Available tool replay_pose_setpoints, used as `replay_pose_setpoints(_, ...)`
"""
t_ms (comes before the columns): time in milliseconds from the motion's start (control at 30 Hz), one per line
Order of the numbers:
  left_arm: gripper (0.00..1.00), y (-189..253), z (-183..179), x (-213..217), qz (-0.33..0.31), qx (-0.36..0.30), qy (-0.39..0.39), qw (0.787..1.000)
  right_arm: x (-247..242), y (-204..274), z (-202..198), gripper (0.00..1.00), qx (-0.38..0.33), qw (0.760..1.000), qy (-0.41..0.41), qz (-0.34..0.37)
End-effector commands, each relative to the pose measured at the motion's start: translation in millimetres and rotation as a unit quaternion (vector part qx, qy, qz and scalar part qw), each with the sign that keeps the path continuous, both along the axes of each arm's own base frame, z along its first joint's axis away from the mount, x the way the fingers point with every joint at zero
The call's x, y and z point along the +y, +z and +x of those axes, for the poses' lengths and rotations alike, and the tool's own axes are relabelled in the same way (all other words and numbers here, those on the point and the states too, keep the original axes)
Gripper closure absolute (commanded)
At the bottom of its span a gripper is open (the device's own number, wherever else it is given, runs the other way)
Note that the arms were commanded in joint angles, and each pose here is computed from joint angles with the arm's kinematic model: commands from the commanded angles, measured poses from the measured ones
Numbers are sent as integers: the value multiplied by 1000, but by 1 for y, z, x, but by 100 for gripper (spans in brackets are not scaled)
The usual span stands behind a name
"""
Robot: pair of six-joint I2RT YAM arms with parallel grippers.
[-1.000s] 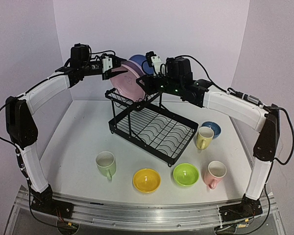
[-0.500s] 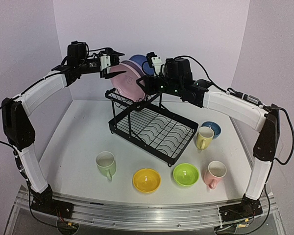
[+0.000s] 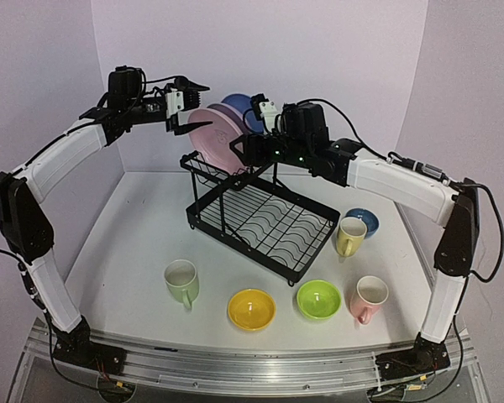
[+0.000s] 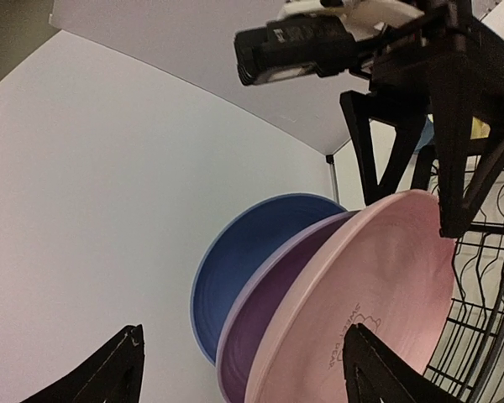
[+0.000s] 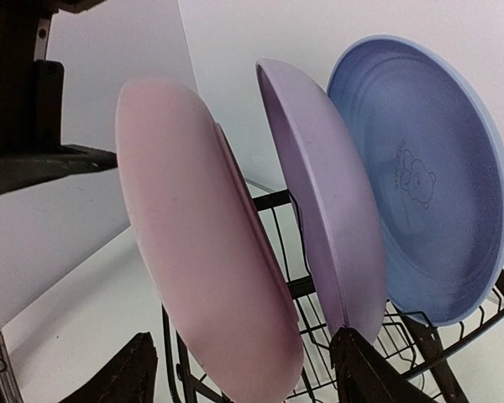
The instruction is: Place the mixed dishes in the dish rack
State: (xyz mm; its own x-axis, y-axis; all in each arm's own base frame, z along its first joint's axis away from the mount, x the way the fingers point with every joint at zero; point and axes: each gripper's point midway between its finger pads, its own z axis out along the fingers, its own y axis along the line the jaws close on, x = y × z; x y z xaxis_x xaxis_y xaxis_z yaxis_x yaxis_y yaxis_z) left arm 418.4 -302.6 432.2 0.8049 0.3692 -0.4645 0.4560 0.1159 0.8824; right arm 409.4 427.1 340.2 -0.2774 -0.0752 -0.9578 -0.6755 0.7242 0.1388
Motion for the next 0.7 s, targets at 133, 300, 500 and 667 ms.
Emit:
replay_pose_setpoints(133, 14, 59, -52, 18, -43, 31, -8, 999, -20, 46, -22, 12, -26, 999, 2, 23)
replay_pose_setpoints(300, 9, 72, -71, 27, -67, 76, -3, 995, -33, 64, -38, 8, -23, 999, 8, 33)
replay_pose_setpoints(500, 8, 79, -96, 36, -85, 166, 1, 983, -56, 81, -67, 8, 0, 999, 18, 50)
replay_pose_setpoints(667, 13, 56, -123, 47, -69, 271, 18, 960, -97, 54, -88, 8, 60, 998, -28, 13)
